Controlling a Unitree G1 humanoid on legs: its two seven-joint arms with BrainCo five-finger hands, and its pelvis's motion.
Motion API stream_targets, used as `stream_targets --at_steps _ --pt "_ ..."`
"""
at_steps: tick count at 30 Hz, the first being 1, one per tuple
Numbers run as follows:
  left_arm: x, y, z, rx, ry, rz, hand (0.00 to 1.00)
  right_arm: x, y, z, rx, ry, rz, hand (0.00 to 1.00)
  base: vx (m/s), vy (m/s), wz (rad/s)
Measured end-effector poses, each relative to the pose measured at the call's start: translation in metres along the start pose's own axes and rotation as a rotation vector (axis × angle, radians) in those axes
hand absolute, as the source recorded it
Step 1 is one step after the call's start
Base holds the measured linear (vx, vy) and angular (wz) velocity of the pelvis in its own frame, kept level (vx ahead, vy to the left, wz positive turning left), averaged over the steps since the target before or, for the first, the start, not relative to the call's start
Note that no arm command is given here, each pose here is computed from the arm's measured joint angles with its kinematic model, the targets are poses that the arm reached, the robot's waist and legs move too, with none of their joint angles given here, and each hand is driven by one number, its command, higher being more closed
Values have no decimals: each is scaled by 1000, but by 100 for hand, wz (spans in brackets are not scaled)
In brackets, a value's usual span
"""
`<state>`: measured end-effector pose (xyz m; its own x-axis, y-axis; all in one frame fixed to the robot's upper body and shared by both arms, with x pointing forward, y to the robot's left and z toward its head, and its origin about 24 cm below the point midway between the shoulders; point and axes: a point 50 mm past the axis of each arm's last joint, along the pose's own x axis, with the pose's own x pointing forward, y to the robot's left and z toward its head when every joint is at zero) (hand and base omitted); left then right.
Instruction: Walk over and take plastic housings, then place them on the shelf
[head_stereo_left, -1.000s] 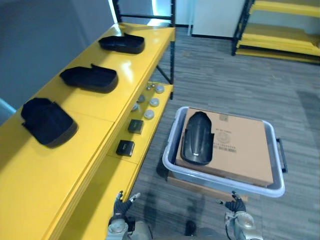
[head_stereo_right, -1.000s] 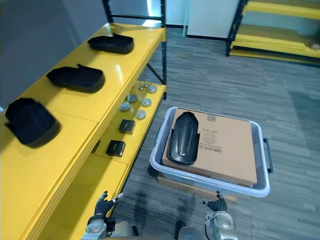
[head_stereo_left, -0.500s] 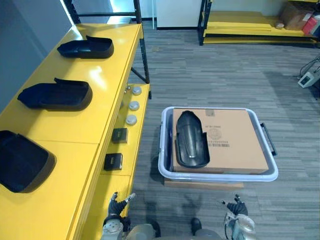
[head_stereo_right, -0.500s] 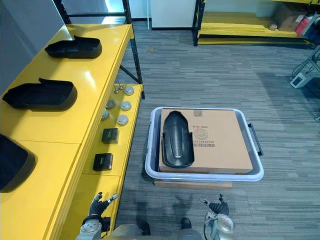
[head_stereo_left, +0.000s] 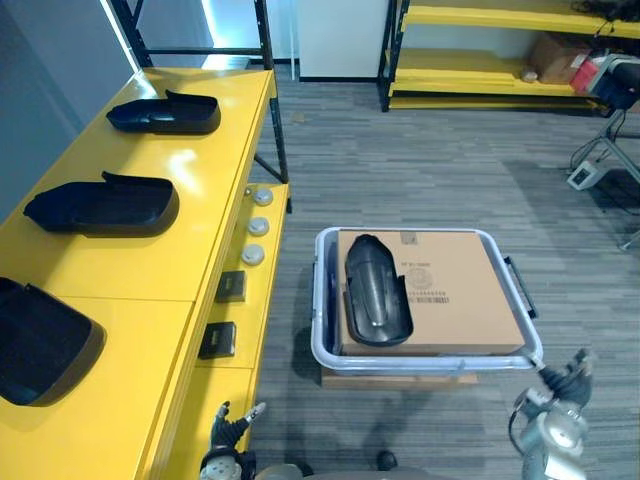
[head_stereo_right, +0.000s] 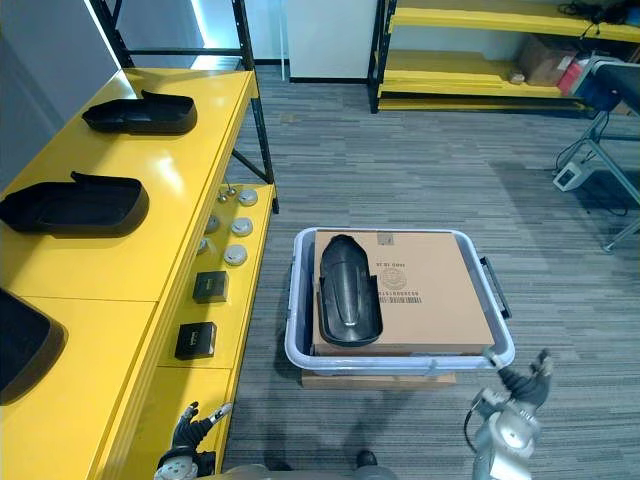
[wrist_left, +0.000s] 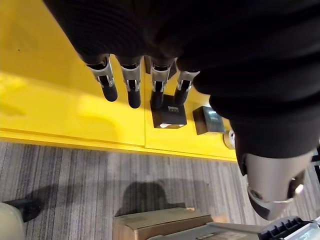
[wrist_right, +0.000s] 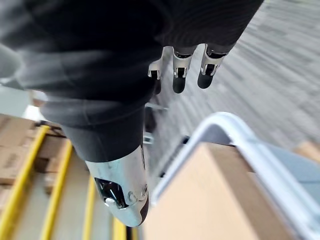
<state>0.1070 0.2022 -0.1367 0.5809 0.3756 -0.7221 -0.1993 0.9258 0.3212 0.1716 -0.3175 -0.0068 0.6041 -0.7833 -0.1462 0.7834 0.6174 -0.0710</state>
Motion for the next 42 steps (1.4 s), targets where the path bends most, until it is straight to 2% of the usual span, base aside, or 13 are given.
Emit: stream_targets --at_steps 2,6,12,19,23,26,33,34,42 --pt "-2 2 -6 1 17 5 0 6 12 34 11 -155 25 0 -119 -24 9" --pt "-2 3 -6 5 15 5 0 6 45 70 -28 -328 127 0 -135 -46 18" --pt "-1 5 -4 4 -3 8 0 -4 88 80 -160 -417 280 0 -75 -34 23" --pt "1 6 1 10 -25 11 0 4 137 55 -387 -305 380 0 23 8 8" --pt "5 4 14 5 -62 11 0 11 158 57 -452 -279 382 0 -19 16 20" --pt "6 1 29 2 -122 18 0 18 179 65 -470 -246 391 0 -75 35 9" --pt "8 -1 43 -8 -174 39 0 34 199 85 -488 -178 330 0 -108 47 4" --pt "9 -2 47 -15 -180 46 0 38 199 91 -496 -175 304 100 -108 40 -1" --pt "12 -7 56 -11 -199 40 0 53 197 116 -545 -196 248 100 -65 2 -1"
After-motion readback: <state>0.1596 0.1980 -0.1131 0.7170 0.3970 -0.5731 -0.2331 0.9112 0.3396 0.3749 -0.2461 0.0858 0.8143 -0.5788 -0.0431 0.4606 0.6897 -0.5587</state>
